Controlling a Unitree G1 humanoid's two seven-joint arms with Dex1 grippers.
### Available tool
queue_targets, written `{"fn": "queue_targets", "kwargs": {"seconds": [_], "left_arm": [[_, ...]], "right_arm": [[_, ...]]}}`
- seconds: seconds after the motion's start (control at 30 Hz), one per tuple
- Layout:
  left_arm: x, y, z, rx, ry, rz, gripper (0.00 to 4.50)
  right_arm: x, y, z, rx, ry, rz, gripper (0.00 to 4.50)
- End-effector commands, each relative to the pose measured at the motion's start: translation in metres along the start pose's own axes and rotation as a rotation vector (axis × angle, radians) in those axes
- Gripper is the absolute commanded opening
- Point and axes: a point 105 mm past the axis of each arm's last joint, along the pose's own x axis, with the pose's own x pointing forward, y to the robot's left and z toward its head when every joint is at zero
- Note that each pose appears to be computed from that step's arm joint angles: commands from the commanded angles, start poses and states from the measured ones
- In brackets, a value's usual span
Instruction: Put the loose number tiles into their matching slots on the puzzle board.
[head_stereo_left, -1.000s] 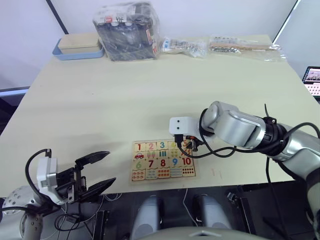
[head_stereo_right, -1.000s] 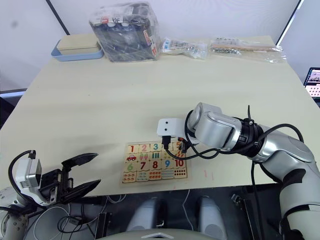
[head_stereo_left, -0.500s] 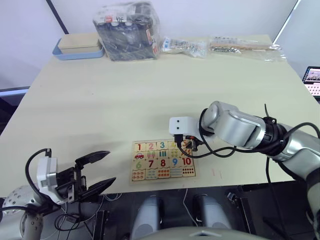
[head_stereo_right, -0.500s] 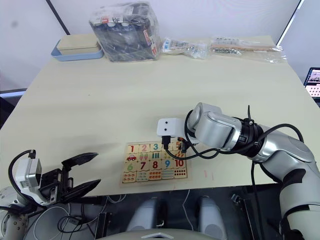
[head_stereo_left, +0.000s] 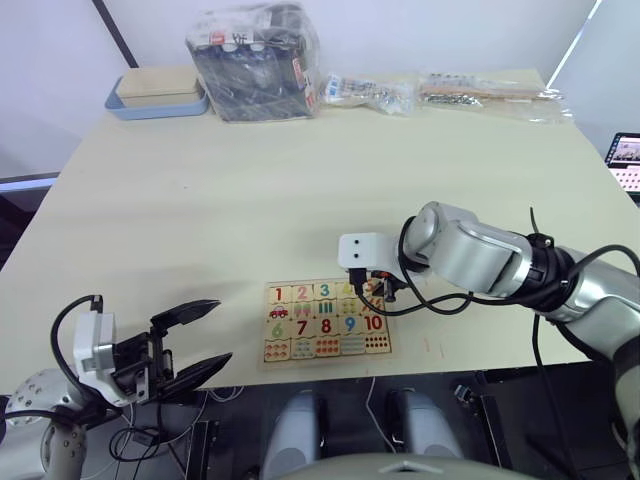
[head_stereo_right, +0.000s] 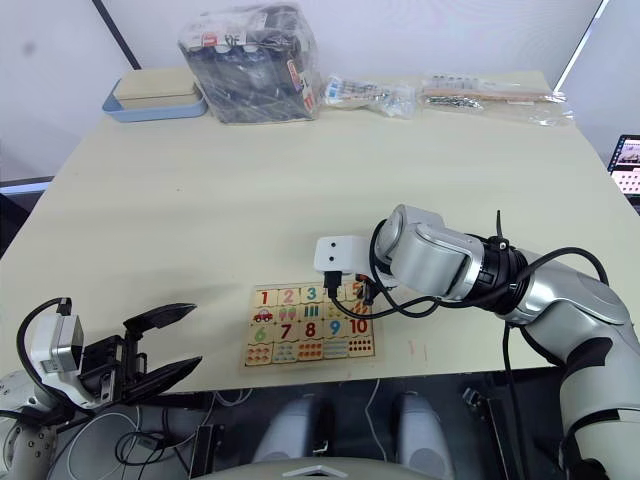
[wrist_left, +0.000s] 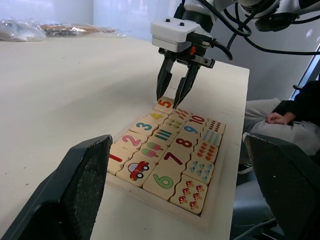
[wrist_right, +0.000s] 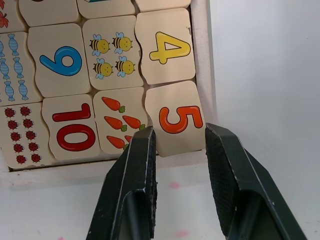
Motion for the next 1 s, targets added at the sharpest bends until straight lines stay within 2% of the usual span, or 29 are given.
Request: {"fn": "queue_targets", "kwargs": {"seconds": [0.03, 0.5, 0.73, 0.77, 0.93, 1.0], "left_arm": [[-0.0026, -0.0001, 0.0029, 0.013, 0.004, -0.005, 4.50], [0.0003, 0.0000, 0.0038, 0.013, 0.004, -0.009, 4.50], [0.0005, -0.0006, 0.0043, 0.014, 0.006, -0.008, 4.50], [0.0006, -0.0006, 0.0044, 0.014, 0.006, -0.008, 4.50], [0.0022, -0.0008, 0.0053, 0.015, 0.005, -0.009, 4.50], [0.0027, -0.0009, 0.0056, 0.015, 0.003, -0.009, 4.50]], "right_arm": [[-0.0041, 0.0004, 0.0023, -0.020, -0.009, -0.008, 0.87], [-0.0024, 0.0032, 0.0025, -0.023, -0.013, 0.002, 0.87], [-0.0028, 0.0033, 0.0029, -0.025, -0.015, 0.002, 4.31], [-0.0027, 0.0033, 0.0030, -0.026, -0.016, 0.002, 4.44], [-0.0052, 0.0019, 0.0043, -0.021, -0.034, -0.007, 4.44], [-0.0103, 0.0042, 0.0075, -0.021, -0.085, 0.009, 4.44]]}}
